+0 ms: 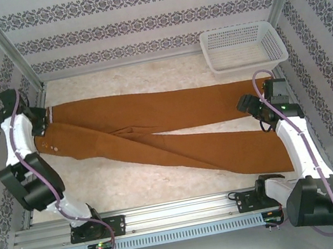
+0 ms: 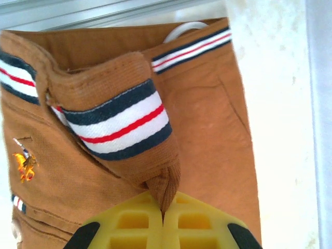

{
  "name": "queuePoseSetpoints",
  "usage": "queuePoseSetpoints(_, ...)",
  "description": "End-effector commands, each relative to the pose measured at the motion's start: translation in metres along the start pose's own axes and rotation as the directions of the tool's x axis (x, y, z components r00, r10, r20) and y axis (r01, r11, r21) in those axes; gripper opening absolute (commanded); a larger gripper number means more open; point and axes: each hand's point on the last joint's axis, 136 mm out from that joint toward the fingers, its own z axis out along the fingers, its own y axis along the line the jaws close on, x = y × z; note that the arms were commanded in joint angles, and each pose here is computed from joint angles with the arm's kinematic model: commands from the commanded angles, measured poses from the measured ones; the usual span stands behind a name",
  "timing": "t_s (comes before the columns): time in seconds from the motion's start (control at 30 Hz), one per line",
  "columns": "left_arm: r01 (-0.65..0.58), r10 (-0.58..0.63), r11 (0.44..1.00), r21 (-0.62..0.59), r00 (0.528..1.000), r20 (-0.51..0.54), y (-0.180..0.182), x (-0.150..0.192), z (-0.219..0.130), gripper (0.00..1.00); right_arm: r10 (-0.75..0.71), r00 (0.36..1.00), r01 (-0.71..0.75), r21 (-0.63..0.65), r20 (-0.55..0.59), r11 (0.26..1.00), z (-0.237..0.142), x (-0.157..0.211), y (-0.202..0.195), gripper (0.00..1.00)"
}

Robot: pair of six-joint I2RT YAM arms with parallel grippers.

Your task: Roll up the long pants

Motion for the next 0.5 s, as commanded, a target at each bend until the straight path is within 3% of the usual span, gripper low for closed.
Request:
queuePoseSetpoints(0.0, -0.028, 0.027, 0.999, 0.020, 0.999, 0.017, -0.021, -0.008, 0.003, 0.00, -0.025, 0.999, 0.025, -0.009, 0.021, 1.000, -0.008, -0.008, 0.009, 0.86)
queuePoseSetpoints(0.2, -0.048, 0.048, 0.998, 0.046, 0.999, 0.011, -0.052, -0.016, 0.022, 0.00, -0.034, 0.999, 0.034, 0.000, 0.011, 0.999, -0.004, -0.009, 0.010, 0.85)
queuePoseSetpoints(0.47, -0.092, 0.095, 0.993, 0.075, 0.995, -0.030, -0.093, -0.017, 0.080, 0.01, -0.065, 0.998, 0.065, 0.014, -0.021, 0.998, 0.004, -0.006, 0.012, 0.85)
